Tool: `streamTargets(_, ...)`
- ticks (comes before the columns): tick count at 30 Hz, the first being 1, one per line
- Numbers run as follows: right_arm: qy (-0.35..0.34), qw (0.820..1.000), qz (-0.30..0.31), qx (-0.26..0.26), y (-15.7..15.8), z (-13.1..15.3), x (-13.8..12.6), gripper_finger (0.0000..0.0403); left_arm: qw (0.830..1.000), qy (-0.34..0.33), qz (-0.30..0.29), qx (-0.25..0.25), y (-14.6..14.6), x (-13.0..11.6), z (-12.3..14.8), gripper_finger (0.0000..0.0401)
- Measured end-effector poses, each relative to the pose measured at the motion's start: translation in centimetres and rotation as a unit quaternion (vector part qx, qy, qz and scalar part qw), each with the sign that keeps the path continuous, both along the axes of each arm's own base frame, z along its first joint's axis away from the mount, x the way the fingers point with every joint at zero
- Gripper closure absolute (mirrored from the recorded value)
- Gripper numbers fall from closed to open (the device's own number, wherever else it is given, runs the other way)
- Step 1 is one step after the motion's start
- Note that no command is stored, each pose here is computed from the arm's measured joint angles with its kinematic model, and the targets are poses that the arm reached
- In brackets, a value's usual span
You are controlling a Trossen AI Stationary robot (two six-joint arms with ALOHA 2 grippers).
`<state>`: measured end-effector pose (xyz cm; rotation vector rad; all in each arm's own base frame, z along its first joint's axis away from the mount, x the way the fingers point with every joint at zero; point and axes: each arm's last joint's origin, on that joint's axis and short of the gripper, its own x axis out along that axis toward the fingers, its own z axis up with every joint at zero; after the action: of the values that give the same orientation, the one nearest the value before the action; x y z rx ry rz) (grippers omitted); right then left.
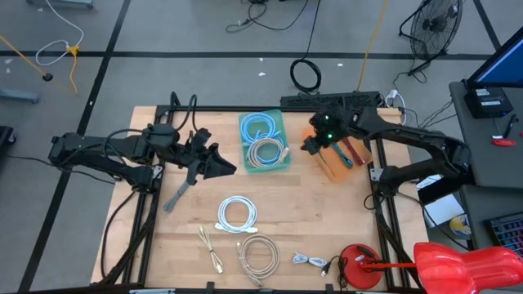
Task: Pick & Place USB Port
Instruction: Put the right brown charger cable into the green bin
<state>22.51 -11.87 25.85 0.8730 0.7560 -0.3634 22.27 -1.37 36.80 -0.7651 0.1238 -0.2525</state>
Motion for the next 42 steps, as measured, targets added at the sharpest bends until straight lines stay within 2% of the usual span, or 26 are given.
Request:
streamTargets(4,-0.132,0.991,0.020,0.002,1.9,2.2,2.6,0.0247,1.000,0.006,-0.012,0.000,-0.1,0.0,-0.1,0.0299)
streamTargets(10,-0.264,0.962,0.069,0.014,5.6,4.5,5.3,0.0247,0.999,0.034,-0.013,0.001,-0.1,-0.1,-0.7,0.0299)
streamTargets(13,-0.295,0.951,0.092,0.029,7.5,5.1,5.9,0.0248,0.999,0.050,-0.017,0.001,-0.1,-0.1,-1.0,0.0299)
streamTargets(22,-0.359,0.925,0.125,0.016,12.2,6.5,6.5,0.0248,0.994,0.101,-0.036,0.011,-0.2,-0.3,-2.0,0.0299)
streamTargets(28,-0.363,0.917,0.167,0.010,14.3,6.5,6.4,0.0248,0.988,0.147,-0.038,0.024,-0.2,-0.6,-2.9,0.0299)
streamTargets(33,-0.342,0.920,0.190,0.017,15.6,6.1,6.3,0.0248,0.971,0.230,-0.041,0.058,-0.5,-1.3,-4.5,0.0300)
streamTargets(37,-0.308,0.930,0.197,0.025,16.1,5.4,6.1,0.0248,0.950,0.290,-0.062,0.095,-1.4,-1.8,-5.9,0.0300)
streamTargets(39,-0.284,0.938,0.199,0.032,16.3,5.0,5.9,0.0248,0.946,0.299,-0.069,0.104,-2.0,-1.6,-6.2,0.0300)
streamTargets(42,-0.210,0.956,0.200,0.049,16.8,3.6,5.4,0.0248,0.940,0.315,-0.069,0.108,-2.9,-1.4,-6.7,0.0300)
